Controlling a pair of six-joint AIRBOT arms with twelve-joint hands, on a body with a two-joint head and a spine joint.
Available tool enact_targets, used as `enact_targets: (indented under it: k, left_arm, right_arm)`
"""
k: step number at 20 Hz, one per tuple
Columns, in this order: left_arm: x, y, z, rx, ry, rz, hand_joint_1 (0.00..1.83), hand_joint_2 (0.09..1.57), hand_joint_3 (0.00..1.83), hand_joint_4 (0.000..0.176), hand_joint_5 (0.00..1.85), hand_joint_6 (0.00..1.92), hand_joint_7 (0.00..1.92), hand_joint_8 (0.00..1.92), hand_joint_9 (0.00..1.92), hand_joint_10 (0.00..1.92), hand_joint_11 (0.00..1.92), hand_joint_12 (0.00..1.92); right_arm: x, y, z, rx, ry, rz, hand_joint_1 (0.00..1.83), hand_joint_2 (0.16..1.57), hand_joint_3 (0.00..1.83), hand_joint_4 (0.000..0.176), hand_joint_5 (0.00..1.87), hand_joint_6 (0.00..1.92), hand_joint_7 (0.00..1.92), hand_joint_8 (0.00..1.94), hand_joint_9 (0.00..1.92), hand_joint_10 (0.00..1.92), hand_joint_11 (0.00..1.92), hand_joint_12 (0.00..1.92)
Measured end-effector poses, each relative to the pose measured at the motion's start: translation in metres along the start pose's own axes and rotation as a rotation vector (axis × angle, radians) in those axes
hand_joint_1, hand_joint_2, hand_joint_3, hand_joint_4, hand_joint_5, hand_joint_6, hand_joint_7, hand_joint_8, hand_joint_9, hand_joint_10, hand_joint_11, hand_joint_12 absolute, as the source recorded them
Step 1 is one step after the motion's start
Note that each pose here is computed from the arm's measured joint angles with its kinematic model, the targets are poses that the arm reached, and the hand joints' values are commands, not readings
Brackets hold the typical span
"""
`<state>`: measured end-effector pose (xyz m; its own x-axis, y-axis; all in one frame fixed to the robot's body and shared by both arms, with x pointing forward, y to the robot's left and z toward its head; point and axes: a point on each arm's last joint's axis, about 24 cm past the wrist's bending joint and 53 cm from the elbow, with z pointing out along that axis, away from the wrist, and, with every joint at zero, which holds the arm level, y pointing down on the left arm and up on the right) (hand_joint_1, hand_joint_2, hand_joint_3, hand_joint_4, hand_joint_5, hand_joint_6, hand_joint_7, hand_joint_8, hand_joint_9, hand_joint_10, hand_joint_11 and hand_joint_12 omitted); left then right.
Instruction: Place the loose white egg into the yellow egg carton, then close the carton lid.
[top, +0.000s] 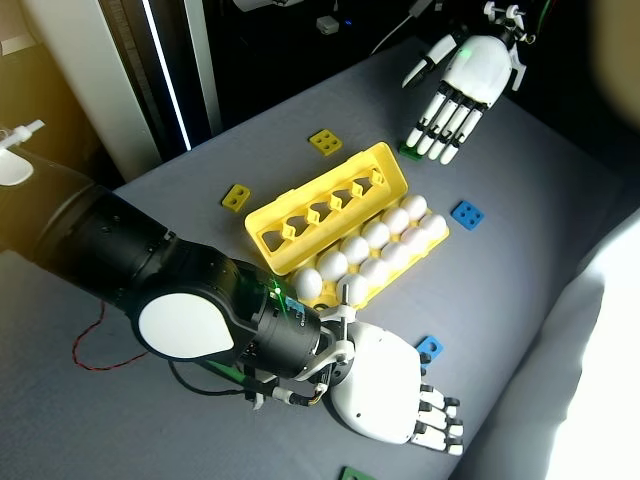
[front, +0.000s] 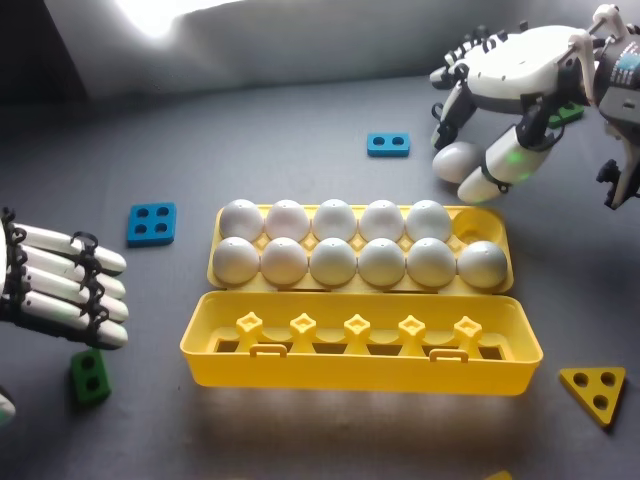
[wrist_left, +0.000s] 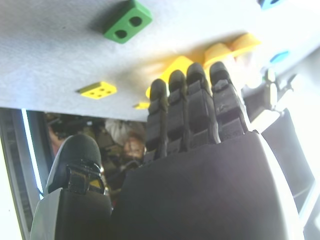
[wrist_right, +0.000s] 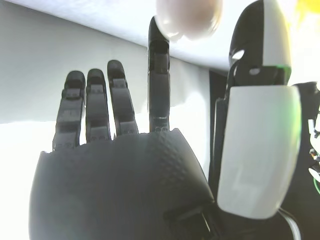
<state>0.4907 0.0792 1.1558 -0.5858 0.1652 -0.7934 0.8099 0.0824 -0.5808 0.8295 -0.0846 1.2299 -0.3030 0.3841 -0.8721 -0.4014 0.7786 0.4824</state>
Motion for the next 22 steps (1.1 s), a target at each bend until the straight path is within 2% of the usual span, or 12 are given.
enact_targets:
  k: [3,6,18,21,22]
  left_arm:
    - [0.0035,0.0004,0.0011,0.001,0.012,0.006,0.00,1.28,0.00,0.000,0.24,0.01,0.22,0.01,0.17,0.01,0.02,0.09]
    - [0.0036,-0.0002,0.0030,0.006,0.011,0.006,0.00,1.29,0.00,0.000,0.23,0.00,0.21,0.00,0.16,0.00,0.01,0.09]
    - [0.0090,0.0015,0.0024,0.000,0.025,0.007,0.00,1.28,0.00,0.000,0.24,0.01,0.22,0.00,0.17,0.00,0.01,0.10]
    - [0.0109,0.0030,0.0025,-0.003,0.031,0.007,0.00,1.28,0.00,0.000,0.24,0.00,0.21,0.00,0.17,0.00,0.02,0.11]
    - [0.0114,0.0032,0.0029,-0.003,0.033,0.008,0.00,1.29,0.00,0.000,0.24,0.00,0.21,0.00,0.17,0.00,0.02,0.11]
  right_arm:
    - [0.0042,-0.0003,0.0000,-0.004,0.005,0.000,0.71,0.85,0.00,0.176,0.79,0.01,0.12,0.00,0.02,0.00,0.00,0.00]
    - [0.0037,-0.0011,-0.0004,-0.016,-0.004,0.002,0.73,0.88,0.01,0.176,0.89,0.02,0.17,0.00,0.06,0.00,0.00,0.00]
    - [0.0028,-0.0006,0.0008,-0.019,-0.008,0.002,0.73,0.87,0.00,0.176,0.85,0.00,0.19,0.00,0.02,0.00,0.00,0.00]
    - [0.0024,-0.0001,0.0008,-0.021,-0.009,0.002,0.82,0.83,0.00,0.176,0.99,0.02,0.17,0.01,0.04,0.00,0.00,0.00]
    - [0.0024,0.0000,0.0008,-0.021,-0.009,0.002,0.79,0.83,0.00,0.176,0.94,0.00,0.16,0.01,0.03,0.01,0.00,0.00]
